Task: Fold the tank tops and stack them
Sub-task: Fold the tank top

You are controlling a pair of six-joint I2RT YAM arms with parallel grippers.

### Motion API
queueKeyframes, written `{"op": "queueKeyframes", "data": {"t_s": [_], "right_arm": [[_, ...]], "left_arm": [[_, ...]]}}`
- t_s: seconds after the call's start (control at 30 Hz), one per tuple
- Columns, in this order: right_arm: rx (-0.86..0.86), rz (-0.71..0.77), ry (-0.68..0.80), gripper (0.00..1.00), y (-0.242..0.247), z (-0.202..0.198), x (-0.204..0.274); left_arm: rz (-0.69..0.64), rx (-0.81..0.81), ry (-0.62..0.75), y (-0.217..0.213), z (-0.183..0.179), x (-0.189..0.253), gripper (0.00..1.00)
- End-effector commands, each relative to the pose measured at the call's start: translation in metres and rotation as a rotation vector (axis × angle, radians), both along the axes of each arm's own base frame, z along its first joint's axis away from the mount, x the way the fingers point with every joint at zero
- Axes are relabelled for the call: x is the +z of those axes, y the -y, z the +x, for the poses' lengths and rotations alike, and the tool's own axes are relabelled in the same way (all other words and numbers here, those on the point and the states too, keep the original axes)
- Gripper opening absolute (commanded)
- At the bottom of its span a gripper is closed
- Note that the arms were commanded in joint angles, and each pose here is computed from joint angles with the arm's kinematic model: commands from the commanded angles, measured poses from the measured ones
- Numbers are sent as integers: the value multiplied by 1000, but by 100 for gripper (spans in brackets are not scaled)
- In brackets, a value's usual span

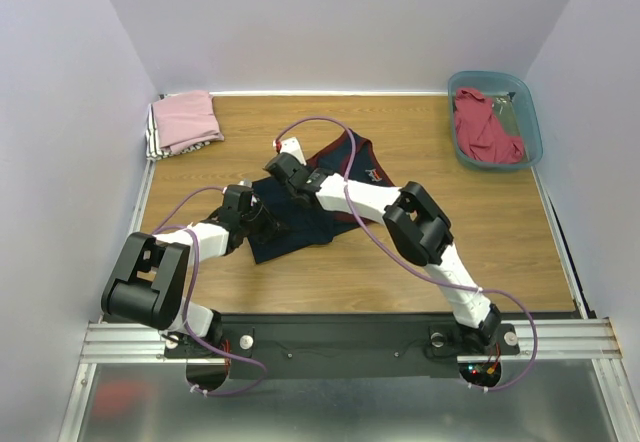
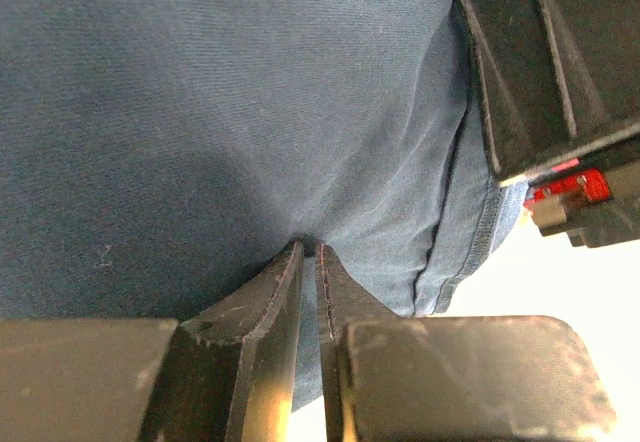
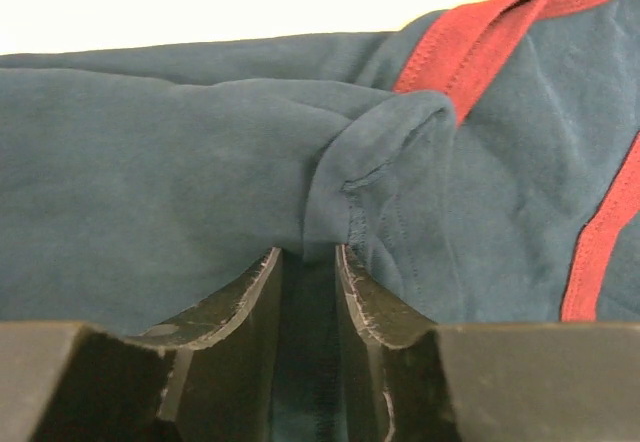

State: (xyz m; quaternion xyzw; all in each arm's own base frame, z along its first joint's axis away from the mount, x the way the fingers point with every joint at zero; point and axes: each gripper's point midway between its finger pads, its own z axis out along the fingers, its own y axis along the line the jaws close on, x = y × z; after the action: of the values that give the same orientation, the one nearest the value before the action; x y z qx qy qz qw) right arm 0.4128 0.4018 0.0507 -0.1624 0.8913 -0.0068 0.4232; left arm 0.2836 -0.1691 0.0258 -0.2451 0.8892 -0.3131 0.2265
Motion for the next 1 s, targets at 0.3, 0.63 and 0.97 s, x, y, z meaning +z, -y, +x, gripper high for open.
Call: {"op": "queueKeyframes", "data": {"t_s": [0.3,0.63,0.97], "right_arm": [[-77,65,42,6,29,31,36],[-23,290,-78,0,42,48,43],[64,490,-192,2,55,52,43]], "left_arm": [[68,15,-86,-18,-23,-25,23],[71,11,-86,-20,-23,-26,23],[72,0,-87,-21,-24,-27,23]]}}
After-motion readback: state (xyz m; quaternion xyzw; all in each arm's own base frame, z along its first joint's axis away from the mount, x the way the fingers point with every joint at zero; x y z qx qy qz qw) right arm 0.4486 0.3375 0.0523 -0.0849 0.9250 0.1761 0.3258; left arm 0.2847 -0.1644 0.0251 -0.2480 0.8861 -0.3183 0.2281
